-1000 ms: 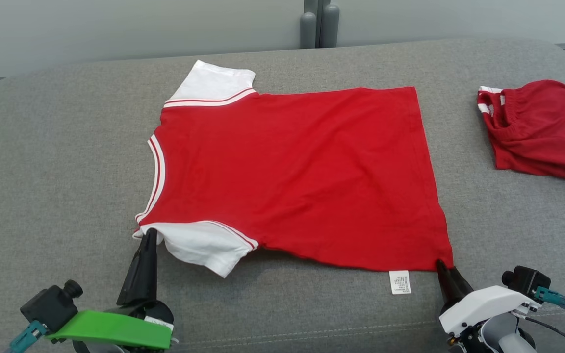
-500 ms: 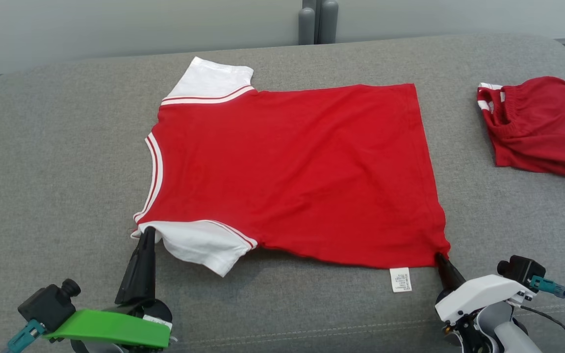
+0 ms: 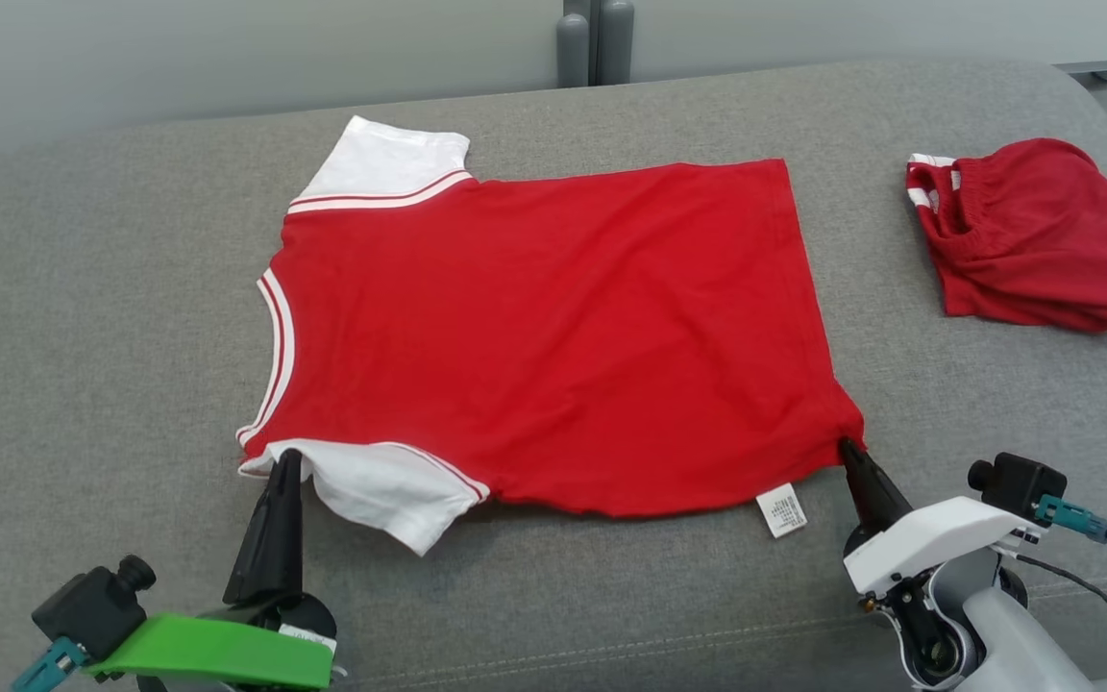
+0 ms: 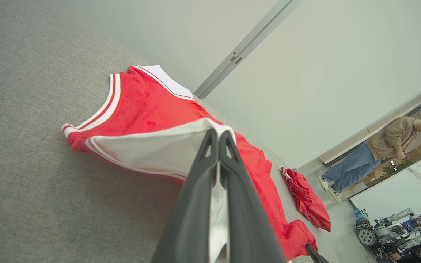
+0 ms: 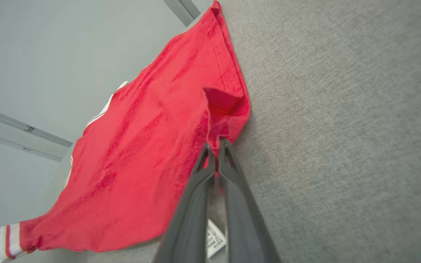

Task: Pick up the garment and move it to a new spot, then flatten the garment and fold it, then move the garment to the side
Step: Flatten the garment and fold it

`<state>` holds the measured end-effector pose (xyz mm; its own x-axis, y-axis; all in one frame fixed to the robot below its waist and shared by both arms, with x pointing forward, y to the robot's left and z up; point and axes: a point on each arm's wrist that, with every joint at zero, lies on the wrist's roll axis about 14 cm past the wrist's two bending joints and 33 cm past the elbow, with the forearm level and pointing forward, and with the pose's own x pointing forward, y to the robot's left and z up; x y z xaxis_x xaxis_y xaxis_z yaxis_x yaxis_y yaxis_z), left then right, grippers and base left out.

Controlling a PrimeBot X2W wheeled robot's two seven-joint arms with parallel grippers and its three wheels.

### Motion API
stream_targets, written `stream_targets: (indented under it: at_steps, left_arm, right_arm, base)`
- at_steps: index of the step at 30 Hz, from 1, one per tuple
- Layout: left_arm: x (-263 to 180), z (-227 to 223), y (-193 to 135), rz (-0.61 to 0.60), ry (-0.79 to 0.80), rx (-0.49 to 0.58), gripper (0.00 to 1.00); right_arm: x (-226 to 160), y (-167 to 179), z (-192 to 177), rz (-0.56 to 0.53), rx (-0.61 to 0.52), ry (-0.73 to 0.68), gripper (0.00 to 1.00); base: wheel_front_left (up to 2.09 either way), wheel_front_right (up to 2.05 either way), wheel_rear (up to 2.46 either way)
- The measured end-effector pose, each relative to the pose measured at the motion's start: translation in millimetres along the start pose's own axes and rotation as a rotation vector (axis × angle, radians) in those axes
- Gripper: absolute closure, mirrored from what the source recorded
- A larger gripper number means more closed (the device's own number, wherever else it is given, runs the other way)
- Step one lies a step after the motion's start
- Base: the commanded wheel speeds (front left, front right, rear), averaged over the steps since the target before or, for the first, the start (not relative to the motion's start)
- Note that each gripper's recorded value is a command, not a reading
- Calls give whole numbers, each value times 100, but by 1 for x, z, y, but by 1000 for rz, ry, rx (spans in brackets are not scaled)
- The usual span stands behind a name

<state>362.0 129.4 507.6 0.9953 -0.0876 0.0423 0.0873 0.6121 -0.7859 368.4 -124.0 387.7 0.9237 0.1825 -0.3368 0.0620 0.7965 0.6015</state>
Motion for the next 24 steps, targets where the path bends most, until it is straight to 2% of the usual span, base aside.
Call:
stream_targets:
  at_steps: [8,14,24]
  left_arm:
    - [-9,-7,27,108,19,16,100]
    - [-8,-14,29,116,41,18,100]
    - [13,-20,30,101,99,61,100]
  right_arm:
    - [-13,-15,12,-24,44,-32,100]
    - [-23,-20,9,-35,85,-14,100]
    - [-4,-13,24,7,26,45,100]
  base:
    - [0,0,0]
    - [0,0,0]
    - [0,0,0]
